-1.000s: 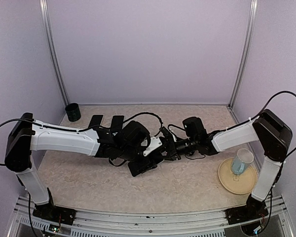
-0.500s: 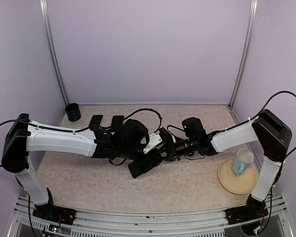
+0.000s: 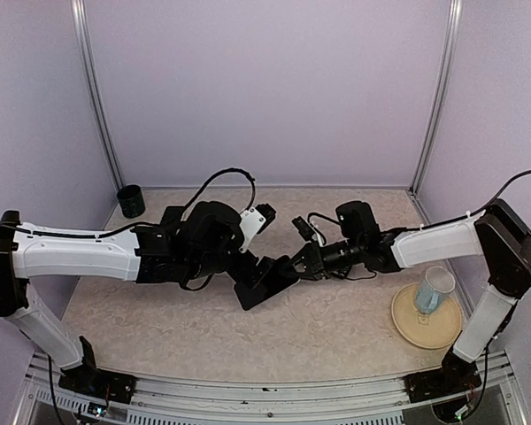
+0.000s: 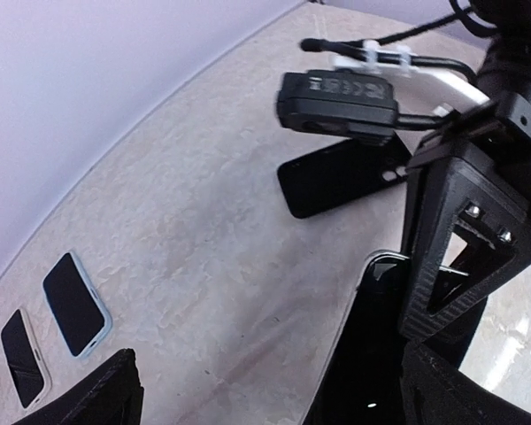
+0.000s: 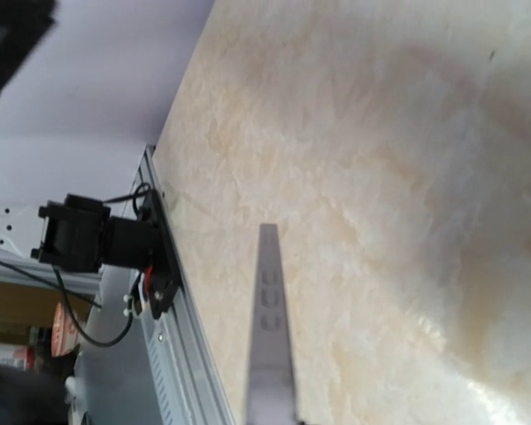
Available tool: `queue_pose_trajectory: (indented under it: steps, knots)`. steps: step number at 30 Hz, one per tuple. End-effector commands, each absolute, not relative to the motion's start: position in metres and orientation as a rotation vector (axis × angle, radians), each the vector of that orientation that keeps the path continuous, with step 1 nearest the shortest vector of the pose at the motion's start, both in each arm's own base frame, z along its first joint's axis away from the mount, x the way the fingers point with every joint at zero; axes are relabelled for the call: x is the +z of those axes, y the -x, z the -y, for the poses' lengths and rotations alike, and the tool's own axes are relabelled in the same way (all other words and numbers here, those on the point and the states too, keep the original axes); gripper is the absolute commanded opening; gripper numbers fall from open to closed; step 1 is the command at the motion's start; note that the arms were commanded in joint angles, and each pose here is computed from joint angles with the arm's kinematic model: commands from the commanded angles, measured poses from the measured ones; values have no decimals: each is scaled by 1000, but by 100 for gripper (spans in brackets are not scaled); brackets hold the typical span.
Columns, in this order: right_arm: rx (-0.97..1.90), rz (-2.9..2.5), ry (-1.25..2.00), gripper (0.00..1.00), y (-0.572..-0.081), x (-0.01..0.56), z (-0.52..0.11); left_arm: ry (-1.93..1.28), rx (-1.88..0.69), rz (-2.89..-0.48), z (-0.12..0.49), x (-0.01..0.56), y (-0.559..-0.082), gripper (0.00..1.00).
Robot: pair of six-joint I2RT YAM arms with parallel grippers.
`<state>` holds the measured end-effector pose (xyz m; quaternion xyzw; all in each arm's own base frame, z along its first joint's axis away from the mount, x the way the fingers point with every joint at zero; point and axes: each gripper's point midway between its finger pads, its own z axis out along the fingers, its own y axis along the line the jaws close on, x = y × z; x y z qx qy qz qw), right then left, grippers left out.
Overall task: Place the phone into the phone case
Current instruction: Pass from the left arm to the right
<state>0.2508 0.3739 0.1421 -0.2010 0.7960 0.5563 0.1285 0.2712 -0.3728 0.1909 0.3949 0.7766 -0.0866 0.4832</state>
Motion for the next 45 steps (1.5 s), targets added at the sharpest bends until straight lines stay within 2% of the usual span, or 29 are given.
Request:
queue_pose_trajectory:
  steps: [1,5,10,14,25,45]
  knots:
    - [1582,-2233,597,0,-258,165,-360,-727,-223,-1883,356,226,-283,99]
    - [1532,-2194,606,0,-261,175,-350,-610,-233,-1904,344,232,-290,99]
    - [1456,-2139,627,0,-263,188,-334,-691,-497,-1928,358,227,-275,99]
    - [1423,-2064,636,0,-264,203,-321,-618,-648,-1884,354,246,-270,99]
    - [1375,-1847,706,0,-252,242,-308,-518,-953,-1868,354,253,-261,99]
    - [1431,-1607,780,0,-230,282,-303,-477,-1227,-1853,372,241,-244,99]
